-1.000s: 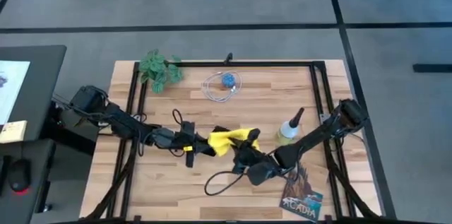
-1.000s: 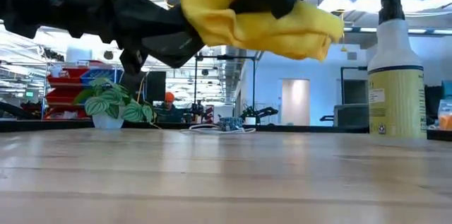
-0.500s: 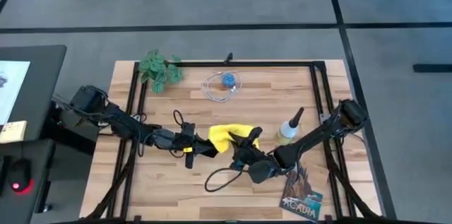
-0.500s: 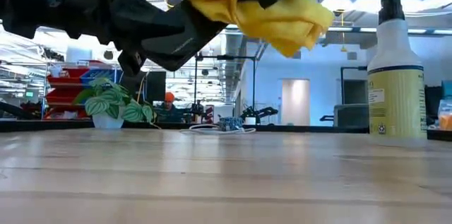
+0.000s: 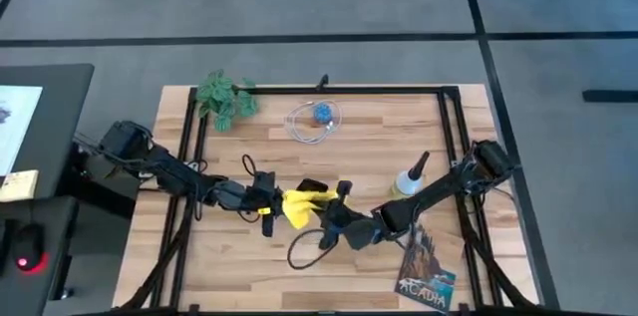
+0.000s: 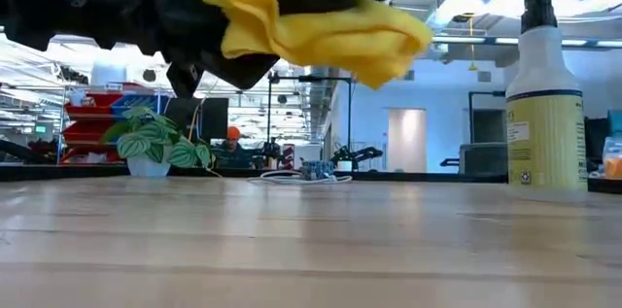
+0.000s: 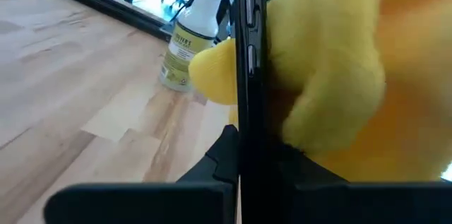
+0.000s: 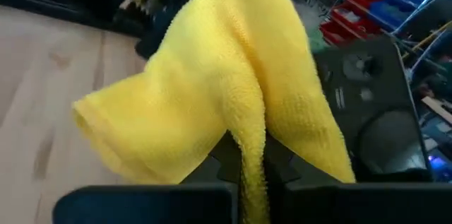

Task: Apply microfiber cloth
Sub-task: Wipe the front of the cellphone using a microfiber cloth

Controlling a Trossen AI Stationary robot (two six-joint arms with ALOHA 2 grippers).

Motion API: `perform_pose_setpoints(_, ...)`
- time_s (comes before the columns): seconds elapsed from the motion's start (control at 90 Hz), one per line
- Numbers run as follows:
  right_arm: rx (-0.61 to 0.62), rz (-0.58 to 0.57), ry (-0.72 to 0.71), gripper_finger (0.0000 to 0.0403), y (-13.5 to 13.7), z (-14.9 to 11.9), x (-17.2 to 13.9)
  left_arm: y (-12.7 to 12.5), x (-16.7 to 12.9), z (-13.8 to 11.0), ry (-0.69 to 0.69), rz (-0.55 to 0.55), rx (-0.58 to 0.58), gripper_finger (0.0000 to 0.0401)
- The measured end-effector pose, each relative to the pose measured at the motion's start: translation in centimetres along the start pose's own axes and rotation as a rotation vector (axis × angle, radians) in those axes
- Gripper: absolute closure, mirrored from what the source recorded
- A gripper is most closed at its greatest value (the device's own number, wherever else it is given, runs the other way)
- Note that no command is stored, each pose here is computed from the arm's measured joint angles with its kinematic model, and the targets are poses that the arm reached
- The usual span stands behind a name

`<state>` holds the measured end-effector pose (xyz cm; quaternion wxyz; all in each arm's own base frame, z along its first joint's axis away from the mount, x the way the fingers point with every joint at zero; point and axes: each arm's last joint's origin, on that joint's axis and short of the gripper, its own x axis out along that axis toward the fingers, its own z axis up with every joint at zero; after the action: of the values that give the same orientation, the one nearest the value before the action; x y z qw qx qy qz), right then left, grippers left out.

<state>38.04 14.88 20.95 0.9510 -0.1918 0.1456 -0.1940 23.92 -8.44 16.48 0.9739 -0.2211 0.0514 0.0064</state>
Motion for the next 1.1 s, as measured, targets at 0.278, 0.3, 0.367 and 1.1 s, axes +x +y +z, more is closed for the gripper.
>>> perform_pose_setpoints(0.278,0.009,0.031,-0.035,0.0403,-1.1,0.3,1.2,0.0,0.0,-0.1,0.004,0.005,0.0,0.039)
perform_pose_setpoints(0.3,0.006,0.04,-0.03,0.0403,-1.0,0.2,1.2,0.0,0.0,-0.1,0.006,0.005,0.001,0.039)
perform_pose_setpoints(0.367,-0.001,0.081,-0.002,0.0403,-0.7,-0.1,1.0,0.1,0.0,-0.1,0.014,0.006,0.005,0.039)
perform_pose_setpoints(1.1,0.017,0.13,0.035,0.0403,0.4,-0.6,0.0,-0.8,0.1,2.2,-0.227,0.037,0.024,0.039)
